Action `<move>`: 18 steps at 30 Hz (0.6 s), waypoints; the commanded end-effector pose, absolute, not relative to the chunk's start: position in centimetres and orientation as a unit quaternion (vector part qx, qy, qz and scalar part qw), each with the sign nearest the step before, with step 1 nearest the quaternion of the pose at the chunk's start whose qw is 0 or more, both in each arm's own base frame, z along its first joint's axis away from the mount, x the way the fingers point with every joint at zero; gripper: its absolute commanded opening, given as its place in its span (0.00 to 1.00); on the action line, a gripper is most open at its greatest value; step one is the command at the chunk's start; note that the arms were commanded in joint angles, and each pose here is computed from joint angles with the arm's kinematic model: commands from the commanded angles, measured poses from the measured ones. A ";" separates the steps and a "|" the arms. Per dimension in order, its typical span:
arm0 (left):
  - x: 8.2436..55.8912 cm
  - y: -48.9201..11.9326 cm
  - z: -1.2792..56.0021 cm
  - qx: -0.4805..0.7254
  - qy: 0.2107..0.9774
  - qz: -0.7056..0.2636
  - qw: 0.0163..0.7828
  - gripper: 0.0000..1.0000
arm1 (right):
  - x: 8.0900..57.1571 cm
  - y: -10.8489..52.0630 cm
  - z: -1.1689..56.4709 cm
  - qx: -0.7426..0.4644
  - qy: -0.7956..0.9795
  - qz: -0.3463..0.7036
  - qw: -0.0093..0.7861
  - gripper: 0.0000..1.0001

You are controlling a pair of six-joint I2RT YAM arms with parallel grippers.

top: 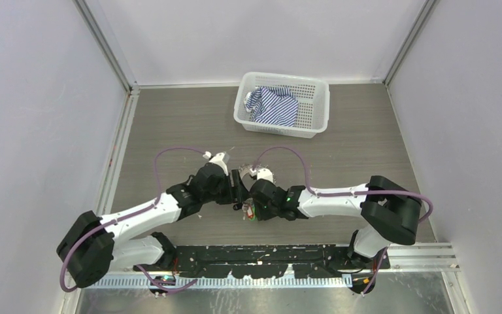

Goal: Remove the keys from the keyring

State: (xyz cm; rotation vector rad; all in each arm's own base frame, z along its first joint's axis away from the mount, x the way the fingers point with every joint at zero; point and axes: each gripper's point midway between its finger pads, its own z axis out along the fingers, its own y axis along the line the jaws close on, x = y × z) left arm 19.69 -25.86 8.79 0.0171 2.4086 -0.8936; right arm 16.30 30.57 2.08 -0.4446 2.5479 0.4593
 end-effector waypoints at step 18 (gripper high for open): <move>19.7 -25.8 9.7 0.043 0.897 -0.345 0.274 0.56 | 19.6 28.9 5.4 -0.115 0.914 0.226 0.317 0.32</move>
